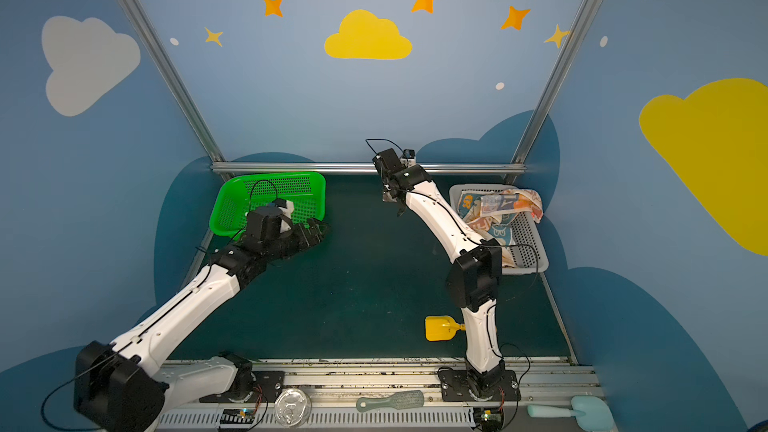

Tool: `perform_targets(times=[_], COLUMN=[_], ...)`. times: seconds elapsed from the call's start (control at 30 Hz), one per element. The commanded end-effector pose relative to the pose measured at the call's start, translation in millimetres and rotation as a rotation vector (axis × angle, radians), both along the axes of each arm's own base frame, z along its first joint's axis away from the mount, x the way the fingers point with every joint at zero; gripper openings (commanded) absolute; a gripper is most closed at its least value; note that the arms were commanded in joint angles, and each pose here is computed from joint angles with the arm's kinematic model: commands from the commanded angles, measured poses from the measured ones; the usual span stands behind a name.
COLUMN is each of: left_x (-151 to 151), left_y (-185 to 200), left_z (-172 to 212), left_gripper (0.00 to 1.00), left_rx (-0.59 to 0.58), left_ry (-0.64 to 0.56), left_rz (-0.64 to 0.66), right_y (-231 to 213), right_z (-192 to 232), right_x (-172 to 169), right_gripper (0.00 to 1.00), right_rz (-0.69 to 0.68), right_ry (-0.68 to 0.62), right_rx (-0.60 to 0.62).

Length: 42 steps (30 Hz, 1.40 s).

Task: Fold and stack the towels
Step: 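Release the green basket and lift the right gripper back toward the white basket, then lower the right gripper into the white basket and pinch a printed towel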

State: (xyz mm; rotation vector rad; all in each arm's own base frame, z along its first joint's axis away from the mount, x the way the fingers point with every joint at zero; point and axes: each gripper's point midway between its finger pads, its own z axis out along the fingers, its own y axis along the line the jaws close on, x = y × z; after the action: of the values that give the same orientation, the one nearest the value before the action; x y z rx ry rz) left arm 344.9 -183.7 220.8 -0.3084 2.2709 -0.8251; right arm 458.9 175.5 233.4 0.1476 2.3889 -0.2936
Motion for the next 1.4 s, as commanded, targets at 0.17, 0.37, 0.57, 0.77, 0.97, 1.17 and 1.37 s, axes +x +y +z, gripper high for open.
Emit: perform_targets(times=[0.17, 0.37, 0.57, 0.77, 0.97, 1.17, 1.37], left_x=[42.2, 73.8, 91.7, 100.4, 109.8, 112.1, 109.2], left_y=[-87.0, -150.6, -184.7, -200.5, -206.0, -207.9, -205.2], left_z=[14.3, 10.2, 1.0, -16.3, -23.3, -26.1, -30.7], left_gripper=[1.00, 1.00, 1.00, 1.00, 1.00, 1.00, 1.00], left_rx=[0.043, 0.029, 0.015, -0.003, -0.003, -0.005, 0.002], left_ry=[-0.050, -0.012, -0.006, 0.021, 0.010, 0.016, 0.025], left_rz=[-0.215, -0.356, -0.420, -0.456, -0.471, -0.476, -0.472], right_y=[-126.6, -179.0, -209.2, -233.4, -247.4, -262.0, -261.4], right_z=[-7.3, -33.5, -51.8, -75.6, -90.7, -97.4, -92.8], right_x=[-21.9, -11.4, 12.6, 30.3, 43.1, 44.3, 42.6], right_gripper=[0.91, 0.94, 0.93, 0.86, 0.81, 0.61, 0.19], right_rz=[-0.088, -0.152, -0.212, -0.281, -0.321, -0.370, -0.374], right_ry=[0.059, 0.155, 0.212, 0.291, 0.336, 0.340, 0.318], right_rx=[0.153, 0.119, 0.160, 0.081, 0.039, -0.002, 0.011])
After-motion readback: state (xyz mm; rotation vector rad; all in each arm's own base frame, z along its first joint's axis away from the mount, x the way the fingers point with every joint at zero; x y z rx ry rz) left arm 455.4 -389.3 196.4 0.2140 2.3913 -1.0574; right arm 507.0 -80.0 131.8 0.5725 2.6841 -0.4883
